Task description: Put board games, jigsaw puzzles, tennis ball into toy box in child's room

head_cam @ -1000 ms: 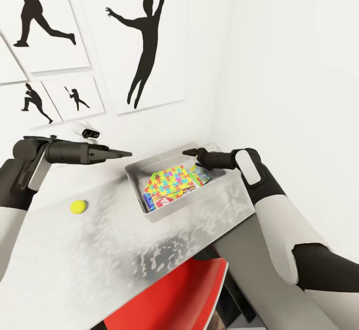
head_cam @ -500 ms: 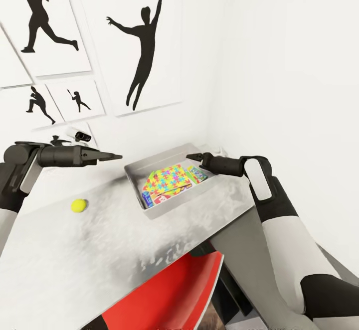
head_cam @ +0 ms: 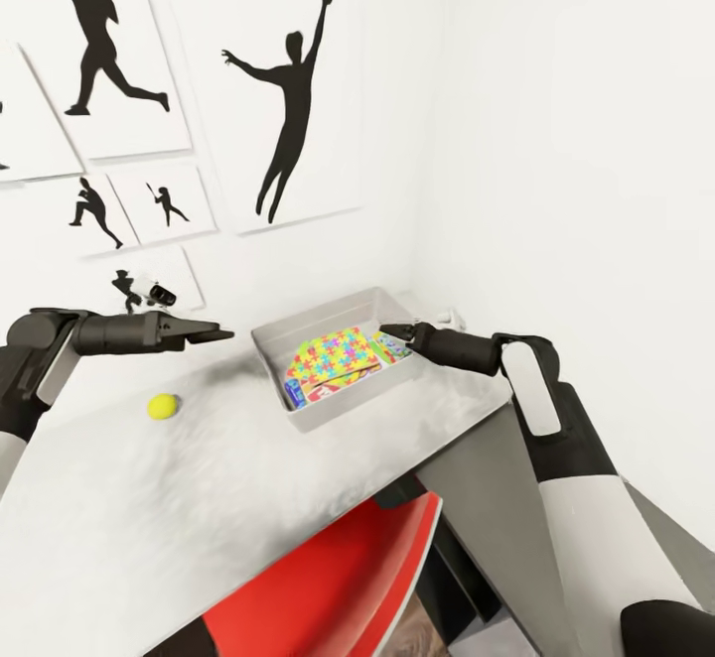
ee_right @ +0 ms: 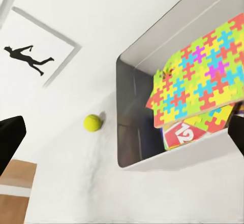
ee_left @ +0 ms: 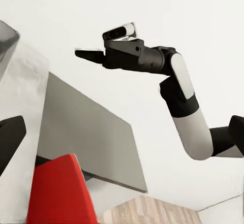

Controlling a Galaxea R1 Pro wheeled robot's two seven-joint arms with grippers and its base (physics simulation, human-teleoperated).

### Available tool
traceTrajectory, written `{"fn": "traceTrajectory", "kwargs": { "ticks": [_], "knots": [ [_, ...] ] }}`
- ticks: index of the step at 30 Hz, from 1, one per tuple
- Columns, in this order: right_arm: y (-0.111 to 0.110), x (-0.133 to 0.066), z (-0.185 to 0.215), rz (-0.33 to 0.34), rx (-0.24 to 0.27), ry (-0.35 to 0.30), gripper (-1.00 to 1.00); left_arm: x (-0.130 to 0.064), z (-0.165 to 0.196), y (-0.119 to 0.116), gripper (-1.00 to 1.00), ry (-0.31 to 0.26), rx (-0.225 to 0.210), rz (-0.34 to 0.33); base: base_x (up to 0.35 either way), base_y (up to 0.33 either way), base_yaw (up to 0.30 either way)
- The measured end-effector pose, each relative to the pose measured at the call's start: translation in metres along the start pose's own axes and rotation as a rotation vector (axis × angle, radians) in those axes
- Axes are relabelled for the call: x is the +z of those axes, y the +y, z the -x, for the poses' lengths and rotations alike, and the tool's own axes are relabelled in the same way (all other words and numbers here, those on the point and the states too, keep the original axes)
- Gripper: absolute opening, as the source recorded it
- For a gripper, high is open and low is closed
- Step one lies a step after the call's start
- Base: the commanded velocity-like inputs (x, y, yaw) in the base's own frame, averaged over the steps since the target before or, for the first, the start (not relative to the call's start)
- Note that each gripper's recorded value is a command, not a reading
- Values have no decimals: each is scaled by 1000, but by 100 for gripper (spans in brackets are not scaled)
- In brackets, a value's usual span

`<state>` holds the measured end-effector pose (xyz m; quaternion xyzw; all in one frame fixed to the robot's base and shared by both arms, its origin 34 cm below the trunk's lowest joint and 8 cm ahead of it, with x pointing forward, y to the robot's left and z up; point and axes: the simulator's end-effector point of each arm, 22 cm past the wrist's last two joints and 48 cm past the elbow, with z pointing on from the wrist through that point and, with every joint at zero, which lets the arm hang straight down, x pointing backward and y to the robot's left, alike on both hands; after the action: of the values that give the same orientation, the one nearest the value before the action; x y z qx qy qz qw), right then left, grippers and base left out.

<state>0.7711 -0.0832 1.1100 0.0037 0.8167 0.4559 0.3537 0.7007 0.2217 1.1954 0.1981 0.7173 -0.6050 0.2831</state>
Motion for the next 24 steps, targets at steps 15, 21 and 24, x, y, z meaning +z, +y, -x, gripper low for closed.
{"fn": "traceTrajectory", "kwargs": {
  "ticks": [15, 21, 24],
  "knots": [
    [-1, -2, -7, -3, 1, -2, 100, -4, -10, 5, 100, 0, -23, 10, -46, 0, 93],
    [-1, -2, -7, -4, 2, -2, 100, -5, -9, 5, 100, -1, -23, 10, -25, 0, 265],
    [-1, -2, -7, -4, 2, -2, 100, -5, -9, 4, 100, -1, -23, 10, -12, 0, 252]
  ]
}}
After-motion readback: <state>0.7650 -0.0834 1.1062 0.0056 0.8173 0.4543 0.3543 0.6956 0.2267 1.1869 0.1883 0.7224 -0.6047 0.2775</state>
